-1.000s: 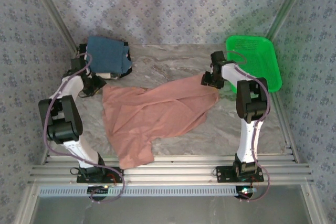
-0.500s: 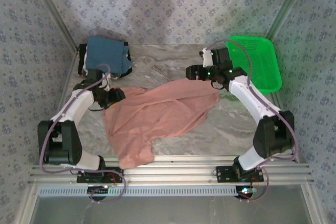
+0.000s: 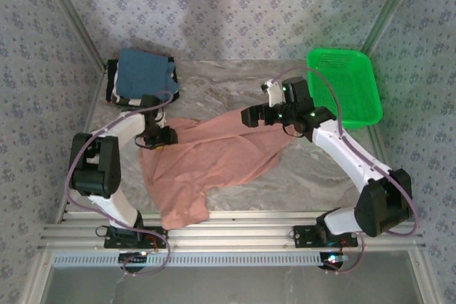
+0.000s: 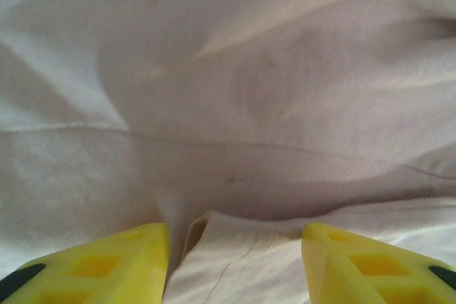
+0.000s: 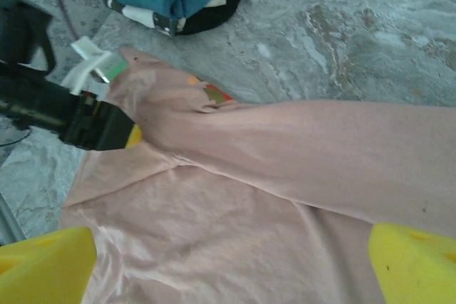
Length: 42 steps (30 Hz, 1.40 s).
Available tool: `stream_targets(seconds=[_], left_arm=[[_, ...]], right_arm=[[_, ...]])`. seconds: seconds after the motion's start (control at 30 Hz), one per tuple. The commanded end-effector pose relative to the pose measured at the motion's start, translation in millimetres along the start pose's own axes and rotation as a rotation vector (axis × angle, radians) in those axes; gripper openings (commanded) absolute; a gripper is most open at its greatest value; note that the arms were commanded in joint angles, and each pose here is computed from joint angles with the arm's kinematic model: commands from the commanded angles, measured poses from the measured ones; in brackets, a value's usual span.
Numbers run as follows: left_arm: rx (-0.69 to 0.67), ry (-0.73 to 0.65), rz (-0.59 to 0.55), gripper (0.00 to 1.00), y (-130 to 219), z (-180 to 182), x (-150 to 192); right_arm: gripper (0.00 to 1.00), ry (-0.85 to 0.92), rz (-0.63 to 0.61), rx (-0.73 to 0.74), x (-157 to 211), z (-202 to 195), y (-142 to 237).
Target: Fold and stack the t-shirts
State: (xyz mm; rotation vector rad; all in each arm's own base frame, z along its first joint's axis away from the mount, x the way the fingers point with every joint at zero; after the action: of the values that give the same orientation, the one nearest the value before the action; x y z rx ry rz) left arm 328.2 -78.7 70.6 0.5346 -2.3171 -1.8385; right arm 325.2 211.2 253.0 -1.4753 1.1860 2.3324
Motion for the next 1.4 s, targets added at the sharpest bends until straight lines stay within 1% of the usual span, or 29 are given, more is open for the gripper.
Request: stream_targets(seconds=[0.0, 0.07, 0.2, 0.3, 0.4, 0.43, 0.53, 0.7, 0.9, 1.03, 1.13, 1.23, 1.27, 1.3, 1.37], left_arm=[[-0.056, -0.067, -0.017, 0.48, -1.3, -0.6, -5.4], [-0.055, -0.075, -0.010, 0.44, -3.0, -1.8, -4.3], [-0.077, -0.091, -0.006, 0.31, -2.5, 0.0, -0.1], [-0.071, -0.100, -0.026, 0.20, 6.1, -2.7, 1.7], [-0.047, -0.129, -0.034, 0.14, 12.5, -11.3, 8.5], [-0.058, -0.137, -0.013, 0.12, 13.7, -10.2, 16.6], [-0.053, -0.152, -0.005, 0.07, 16.8, -13.0, 30.3], [-0.052, -0.188, -0.004, 0.06, 23.6, -16.9, 58.3], [-0.011, -0.236, 0.044, 0.06, 16.3, -23.5, 100.9], [0.031, -0.251, 0.054, 0.06, 10.1, -35.6, 118.6], [0.078, -0.234, 0.057, 0.07, 8.2, -47.3, 128.4], [0.091, -0.218, 0.064, 0.08, 2.9, -55.8, 135.8], [0.099, -0.206, 0.070, 0.09, 0.5, -57.3, 137.8], [0.103, -0.192, 0.076, 0.15, -1.8, -57.5, 139.5], [0.111, -0.182, 0.074, 0.16, -2.1, -60.0, 141.6]], right_arm=[[1.00, 0.024, -0.029, -0.013, -6.1, 8.3, 8.4], [1.00, 0.025, -0.023, -0.007, -5.4, 8.4, 9.3], [1.00, 0.033, -0.024, 0.002, -5.4, 8.8, 12.0], [1.00, 0.037, -0.024, 0.005, -5.6, 9.1, 12.7], [1.00, 0.039, -0.020, 0.017, -4.4, 7.1, 13.2], [1.00, 0.039, -0.017, 0.020, -3.6, 6.3, 12.6], [1.00, 0.039, -0.018, 0.026, -3.9, 5.0, 12.5], [1.00, 0.032, -0.006, 0.035, -2.9, 1.7, 9.9], [1.00, 0.016, 0.018, 0.052, 3.5, -4.5, 3.7], [1.00, 0.001, 0.032, 0.054, 6.0, -7.9, -2.1], [1.00, -0.009, 0.050, 0.053, 10.2, -9.5, -7.1], [0.99, -0.017, 0.060, 0.055, 12.7, -11.4, -10.8], [0.99, -0.021, 0.065, 0.054, 14.3, -12.0, -12.2], [0.99, -0.022, 0.068, 0.054, 15.0, -12.3, -13.3], [0.99, -0.027, 0.082, 0.059, 18.0, -13.7, -14.9]])
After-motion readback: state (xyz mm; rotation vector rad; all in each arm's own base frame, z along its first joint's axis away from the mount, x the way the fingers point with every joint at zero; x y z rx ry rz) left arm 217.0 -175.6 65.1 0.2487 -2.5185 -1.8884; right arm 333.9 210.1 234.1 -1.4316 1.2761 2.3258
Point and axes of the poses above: each hand's point on the last joint's axis, 136 mm out from that joint toward the fingers, its own y axis back along the fingers, its own z axis along the line the jaws close on, x = y × z, the point moved 3 cm from there along y, back along the fingers, and after that the axes turned 14 degrees about y, right-handed, at the moved point
